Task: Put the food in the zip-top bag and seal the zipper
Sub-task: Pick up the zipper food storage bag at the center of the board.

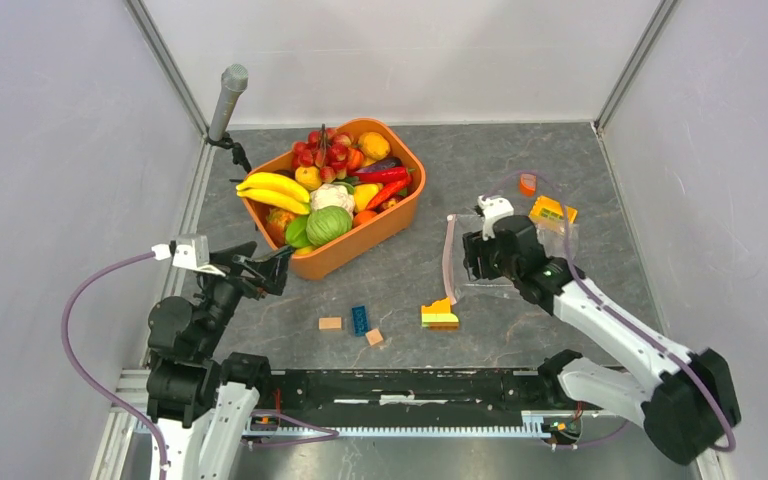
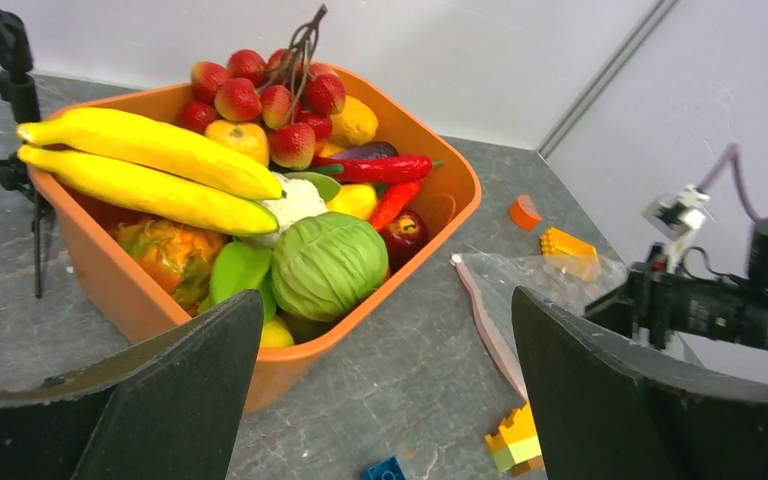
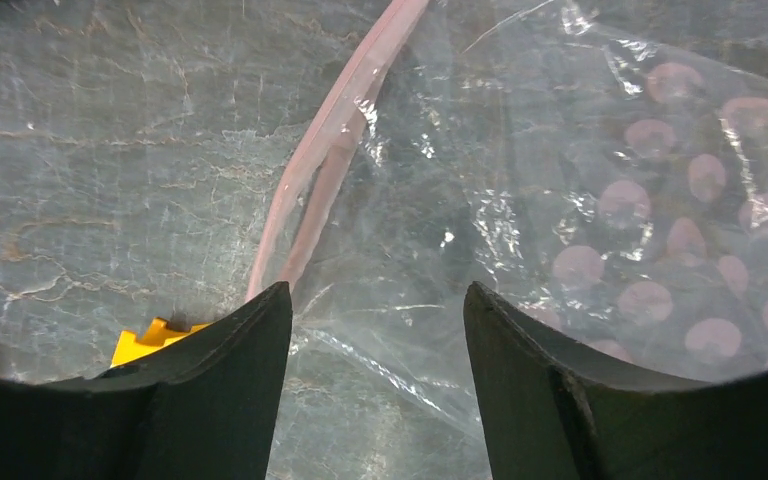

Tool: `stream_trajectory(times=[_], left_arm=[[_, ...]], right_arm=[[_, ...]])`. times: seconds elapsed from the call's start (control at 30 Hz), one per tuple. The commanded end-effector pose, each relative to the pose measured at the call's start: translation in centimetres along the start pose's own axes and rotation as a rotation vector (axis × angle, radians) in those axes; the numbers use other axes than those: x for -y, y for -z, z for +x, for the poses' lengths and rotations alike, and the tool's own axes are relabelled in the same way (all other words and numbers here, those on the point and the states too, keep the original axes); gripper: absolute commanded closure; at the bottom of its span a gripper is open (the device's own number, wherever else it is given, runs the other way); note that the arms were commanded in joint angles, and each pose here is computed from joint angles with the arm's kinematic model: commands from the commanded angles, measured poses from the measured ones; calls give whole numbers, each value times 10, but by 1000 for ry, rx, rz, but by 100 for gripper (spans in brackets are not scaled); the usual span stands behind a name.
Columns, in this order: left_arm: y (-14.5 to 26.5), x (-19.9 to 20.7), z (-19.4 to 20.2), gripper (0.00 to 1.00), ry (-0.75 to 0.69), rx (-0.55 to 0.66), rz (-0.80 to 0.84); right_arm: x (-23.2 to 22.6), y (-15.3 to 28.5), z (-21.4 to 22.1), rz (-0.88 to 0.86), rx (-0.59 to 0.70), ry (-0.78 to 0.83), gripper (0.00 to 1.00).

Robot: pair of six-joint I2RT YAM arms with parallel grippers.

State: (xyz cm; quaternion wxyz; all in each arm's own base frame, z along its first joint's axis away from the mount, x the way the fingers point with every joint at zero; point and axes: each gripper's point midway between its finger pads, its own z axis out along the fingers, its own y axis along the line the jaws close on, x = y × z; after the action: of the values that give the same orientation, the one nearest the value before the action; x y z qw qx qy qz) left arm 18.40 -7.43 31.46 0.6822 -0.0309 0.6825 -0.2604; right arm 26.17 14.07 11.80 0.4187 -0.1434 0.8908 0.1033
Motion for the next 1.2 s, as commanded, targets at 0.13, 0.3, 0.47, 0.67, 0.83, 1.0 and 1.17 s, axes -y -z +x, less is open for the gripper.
stream_trajectory(times=[0.13,0.3,0.47,0.67,0.83,1.0,1.17], left_arm=[[-5,12,8,0,25,-62,62],[-4,7,12,0,16,-78,42],[-4,3,15,0,1,-94,26],[-4,-3,20,0,-15,-109,4],[-4,-3,21,0,-12,-117,3],[-4,0,21,0,-14,-122,19],[-4,13,24,0,-22,-158,94]], right_arm=[[-32,-39,-15,62,3,36,32],[-42,-56,-8,135,3,63,33],[-44,-74,2,191,-28,122,33],[-36,-88,21,246,-72,143,39],[-37,-89,23,245,-64,135,61],[-40,-75,5,211,25,83,91],[-41,-52,-8,156,118,16,100]])
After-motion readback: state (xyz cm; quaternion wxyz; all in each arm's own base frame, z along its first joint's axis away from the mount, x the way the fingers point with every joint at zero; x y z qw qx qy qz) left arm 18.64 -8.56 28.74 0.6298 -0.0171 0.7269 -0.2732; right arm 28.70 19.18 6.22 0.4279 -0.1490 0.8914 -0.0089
